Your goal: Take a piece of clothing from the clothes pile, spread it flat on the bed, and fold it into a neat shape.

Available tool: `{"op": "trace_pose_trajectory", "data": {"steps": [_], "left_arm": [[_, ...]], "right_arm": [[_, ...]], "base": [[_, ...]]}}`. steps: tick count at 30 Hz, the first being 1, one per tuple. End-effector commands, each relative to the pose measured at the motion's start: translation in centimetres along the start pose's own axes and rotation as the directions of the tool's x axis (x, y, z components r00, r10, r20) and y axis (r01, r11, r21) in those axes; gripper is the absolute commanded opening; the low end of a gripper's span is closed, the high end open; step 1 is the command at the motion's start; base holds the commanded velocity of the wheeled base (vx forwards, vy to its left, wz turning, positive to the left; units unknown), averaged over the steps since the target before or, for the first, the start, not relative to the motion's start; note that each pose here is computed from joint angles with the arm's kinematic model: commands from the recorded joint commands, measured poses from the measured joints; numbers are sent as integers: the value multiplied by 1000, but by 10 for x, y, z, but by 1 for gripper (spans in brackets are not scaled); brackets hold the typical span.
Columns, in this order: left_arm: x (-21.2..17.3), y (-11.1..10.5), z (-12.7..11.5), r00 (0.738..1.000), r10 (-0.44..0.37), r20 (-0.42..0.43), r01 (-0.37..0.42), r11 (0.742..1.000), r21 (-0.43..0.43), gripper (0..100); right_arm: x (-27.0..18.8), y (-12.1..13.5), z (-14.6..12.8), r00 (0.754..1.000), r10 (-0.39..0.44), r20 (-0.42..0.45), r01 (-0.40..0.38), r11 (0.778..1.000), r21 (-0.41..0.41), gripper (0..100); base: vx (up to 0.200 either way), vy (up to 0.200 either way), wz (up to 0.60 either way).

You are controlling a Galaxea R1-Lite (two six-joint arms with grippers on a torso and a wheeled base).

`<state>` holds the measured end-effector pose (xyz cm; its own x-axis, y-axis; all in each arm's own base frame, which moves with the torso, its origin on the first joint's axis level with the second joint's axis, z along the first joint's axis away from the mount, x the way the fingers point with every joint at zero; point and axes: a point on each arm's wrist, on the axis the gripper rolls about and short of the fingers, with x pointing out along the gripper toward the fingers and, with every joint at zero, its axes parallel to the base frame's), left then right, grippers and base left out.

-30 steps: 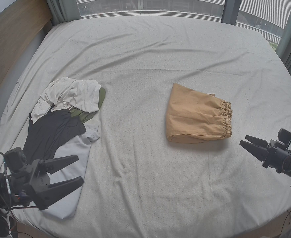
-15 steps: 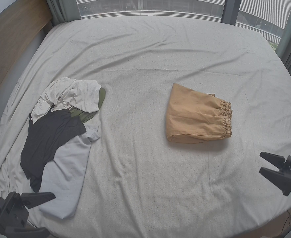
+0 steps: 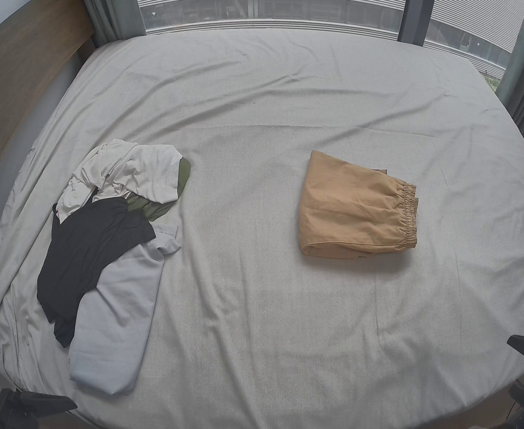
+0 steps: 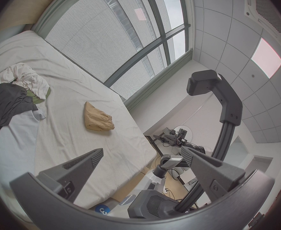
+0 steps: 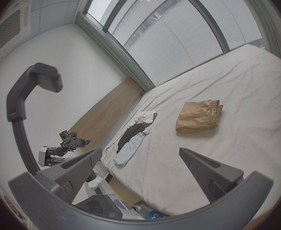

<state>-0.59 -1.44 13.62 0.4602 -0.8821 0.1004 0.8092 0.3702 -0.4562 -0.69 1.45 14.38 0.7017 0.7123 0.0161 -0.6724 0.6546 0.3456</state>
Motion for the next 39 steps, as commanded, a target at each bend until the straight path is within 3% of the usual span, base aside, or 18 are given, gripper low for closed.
{"op": "trace_pose_trajectory", "data": {"steps": [1,7,8,10,11,12,13,14,15,16,20,22,27,28,30,34,37,39], "left_arm": [[-18,-11,-14,998,-29,64,24,998,65,100],[-19,-13,-16,995,7,100,-16,996,87,100],[-18,-14,-16,994,18,111,-28,995,94,100],[-18,-16,-14,991,34,128,-47,993,104,100],[-18,-17,-13,989,48,140,-64,992,110,100],[-18,-17,-13,989,51,142,-67,992,110,100],[-17,-18,-13,985,69,156,-88,989,119,100],[-17,-18,-13,982,88,168,-111,985,134,100],[-17,-18,-13,982,88,168,-111,985,134,100],[-17,-17,-14,978,108,179,-138,978,159,100],[-16,-10,-18,961,179,210,-219,958,184,100],[-16,-10,-18,961,179,210,-219,958,184,100],[-17,-7,-18,922,275,273,-333,923,192,100],[-17,-4,-21,896,336,290,-398,897,190,100],[-17,1,-25,872,393,290,-458,865,205,100],[-18,16,-40,776,576,256,-629,737,246,100],[-20,20,-45,698,674,241,-716,661,226,100],[-20,20,-45,667,700,256,-745,630,220,100]], "right_arm": [[-27,19,-28,989,-13,148,33,991,-129,100],[-18,-2,-53,987,-122,106,142,969,-202,100],[-18,-7,-57,964,-231,131,255,945,-207,100],[-17,-13,-61,923,-349,161,378,900,-218,100],[-18,-14,-60,885,-425,191,461,857,-229,100],[-18,-15,-60,879,-435,195,472,851,-230,100],[-20,-17,-59,811,-535,236,580,787,-210,100],[-22,-20,-59,703,-654,281,707,685,-175,100],[-22,-20,-59,703,-654,281,707,685,-175,100],[-24,-22,-59,638,-711,295,767,618,-169,100],[-23,-22,-60,652,-702,285,757,623,-196,100],[-23,-22,-60,652,-702,287,757,623,-196,100],[-23,-22,-62,677,-689,258,735,643,-213,100],[-23,-23,-64,693,-682,234,721,651,-236,100],[-23,-22,-64,693,-681,236,721,650,-239,100],[-23,-22,-64,691,-683,238,723,648,-238,100],[-23,-22,-64,691,-683,237,723,648,-240,100],[-23,-22,-64,691,-683,237,723,647,-241,100]], "base": [[0,0,0],[0,0,0],[0,0,0],[0,0,0],[0,0,0],[0,0,0],[0,0,0],[0,0,0],[0,0,0],[0,0,0],[0,0,0],[0,0,0],[0,0,0],[0,0,0],[0,0,0],[0,0,0],[0,0,0],[0,0,0]]}}
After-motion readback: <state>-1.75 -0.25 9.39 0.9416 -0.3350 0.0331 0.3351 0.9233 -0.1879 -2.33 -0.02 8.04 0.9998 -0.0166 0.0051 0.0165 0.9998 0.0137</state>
